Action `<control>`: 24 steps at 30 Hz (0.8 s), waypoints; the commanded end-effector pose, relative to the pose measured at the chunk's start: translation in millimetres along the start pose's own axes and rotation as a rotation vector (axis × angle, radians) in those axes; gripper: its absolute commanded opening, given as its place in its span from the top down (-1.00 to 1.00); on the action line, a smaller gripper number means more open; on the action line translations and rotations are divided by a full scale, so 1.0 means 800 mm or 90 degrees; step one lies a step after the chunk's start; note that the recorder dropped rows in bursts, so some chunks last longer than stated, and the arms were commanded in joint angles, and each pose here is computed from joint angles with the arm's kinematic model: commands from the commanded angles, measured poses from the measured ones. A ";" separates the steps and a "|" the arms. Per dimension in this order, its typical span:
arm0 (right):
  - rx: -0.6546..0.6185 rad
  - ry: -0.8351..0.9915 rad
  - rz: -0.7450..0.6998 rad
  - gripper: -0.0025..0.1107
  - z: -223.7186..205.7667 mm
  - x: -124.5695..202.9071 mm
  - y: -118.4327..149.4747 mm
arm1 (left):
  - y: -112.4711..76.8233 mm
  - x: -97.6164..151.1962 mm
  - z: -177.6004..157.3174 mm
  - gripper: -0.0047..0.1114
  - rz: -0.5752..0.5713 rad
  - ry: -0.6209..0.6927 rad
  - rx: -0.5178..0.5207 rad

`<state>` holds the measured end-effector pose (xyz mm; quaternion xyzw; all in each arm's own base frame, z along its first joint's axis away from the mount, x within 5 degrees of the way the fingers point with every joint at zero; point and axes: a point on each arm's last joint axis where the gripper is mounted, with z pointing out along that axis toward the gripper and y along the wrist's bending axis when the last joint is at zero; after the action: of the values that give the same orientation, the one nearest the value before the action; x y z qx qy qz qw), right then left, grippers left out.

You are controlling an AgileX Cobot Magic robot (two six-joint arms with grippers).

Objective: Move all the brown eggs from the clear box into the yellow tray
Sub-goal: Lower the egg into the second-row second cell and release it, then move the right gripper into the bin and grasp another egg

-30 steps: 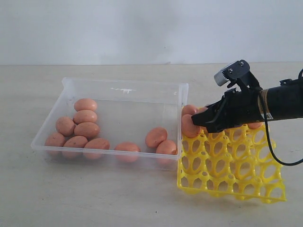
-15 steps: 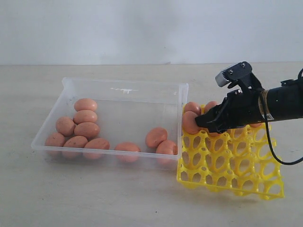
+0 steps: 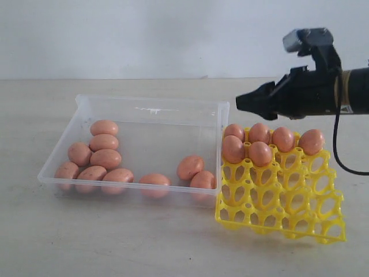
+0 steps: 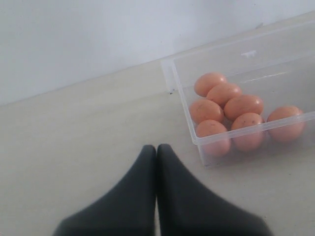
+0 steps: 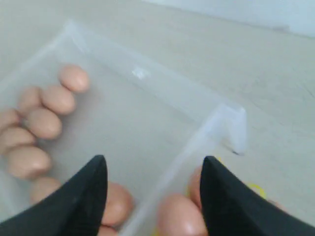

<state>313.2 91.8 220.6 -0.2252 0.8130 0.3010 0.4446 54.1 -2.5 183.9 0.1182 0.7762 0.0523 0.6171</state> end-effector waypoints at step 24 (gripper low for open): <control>0.313 0.062 -0.312 0.96 0.057 -0.155 0.191 | 0.000 -0.001 0.000 0.99 -0.004 -0.007 0.003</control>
<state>296.9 234.4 360.3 -0.3065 0.7398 -0.0598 0.5960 54.1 -2.5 183.9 0.1182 0.7762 0.0523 0.6171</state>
